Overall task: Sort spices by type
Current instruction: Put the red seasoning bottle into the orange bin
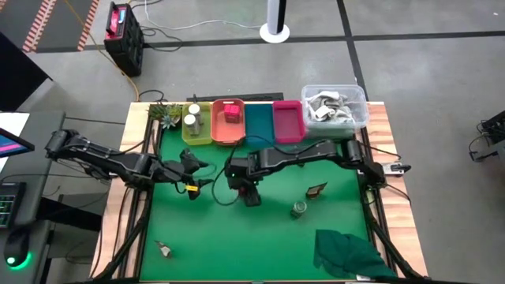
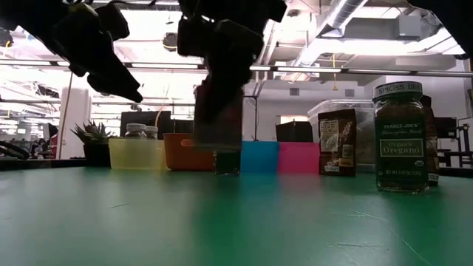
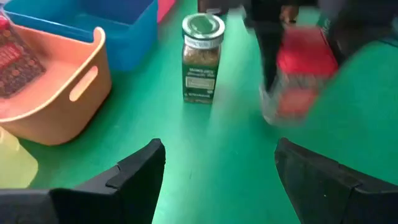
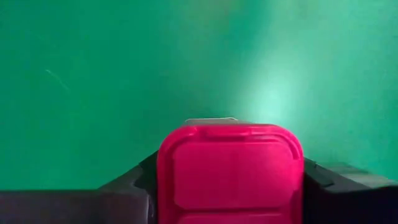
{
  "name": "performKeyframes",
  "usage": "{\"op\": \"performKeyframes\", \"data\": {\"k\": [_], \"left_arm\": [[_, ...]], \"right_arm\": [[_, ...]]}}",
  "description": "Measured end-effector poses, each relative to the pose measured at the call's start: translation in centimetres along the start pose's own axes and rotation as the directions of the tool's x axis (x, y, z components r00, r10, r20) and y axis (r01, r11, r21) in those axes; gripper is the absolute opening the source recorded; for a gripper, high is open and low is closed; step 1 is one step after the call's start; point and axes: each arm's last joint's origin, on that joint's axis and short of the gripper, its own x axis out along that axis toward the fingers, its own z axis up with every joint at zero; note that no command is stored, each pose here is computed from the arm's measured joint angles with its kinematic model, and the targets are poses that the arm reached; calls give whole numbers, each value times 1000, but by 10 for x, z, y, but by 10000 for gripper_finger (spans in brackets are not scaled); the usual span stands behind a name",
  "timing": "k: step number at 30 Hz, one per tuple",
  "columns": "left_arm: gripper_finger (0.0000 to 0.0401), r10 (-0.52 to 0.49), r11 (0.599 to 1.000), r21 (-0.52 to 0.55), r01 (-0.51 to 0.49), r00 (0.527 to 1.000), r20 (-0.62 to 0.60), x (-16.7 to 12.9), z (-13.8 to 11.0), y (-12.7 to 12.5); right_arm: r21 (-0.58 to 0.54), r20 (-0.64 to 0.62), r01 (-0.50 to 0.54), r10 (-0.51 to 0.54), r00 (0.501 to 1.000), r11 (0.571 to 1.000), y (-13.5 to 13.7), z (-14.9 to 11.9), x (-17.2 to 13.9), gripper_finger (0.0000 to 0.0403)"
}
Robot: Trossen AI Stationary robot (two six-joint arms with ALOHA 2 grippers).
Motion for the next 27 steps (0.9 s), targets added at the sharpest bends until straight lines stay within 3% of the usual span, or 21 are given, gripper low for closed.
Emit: {"op": "performKeyframes", "data": {"k": [10, 21, 27], "left_arm": [[290, -16, 1000, -1, 16, 1000, -7, 0, 0, 0], [291, -104, 994, 20, 103, 992, 66, 4, 8, -9], [291, -83, 996, 41, 81, 994, 66, 13, 7, -13]], "right_arm": [[14, -18, -2, 2, 1000, 1000, 1, -1, 19, 264], [2, 68, 10, -10, 998, 1000, 6, 6, -27, 266], [-15, 57, 12, -11, 998, 1000, 6, 6, -15, 266]]}}
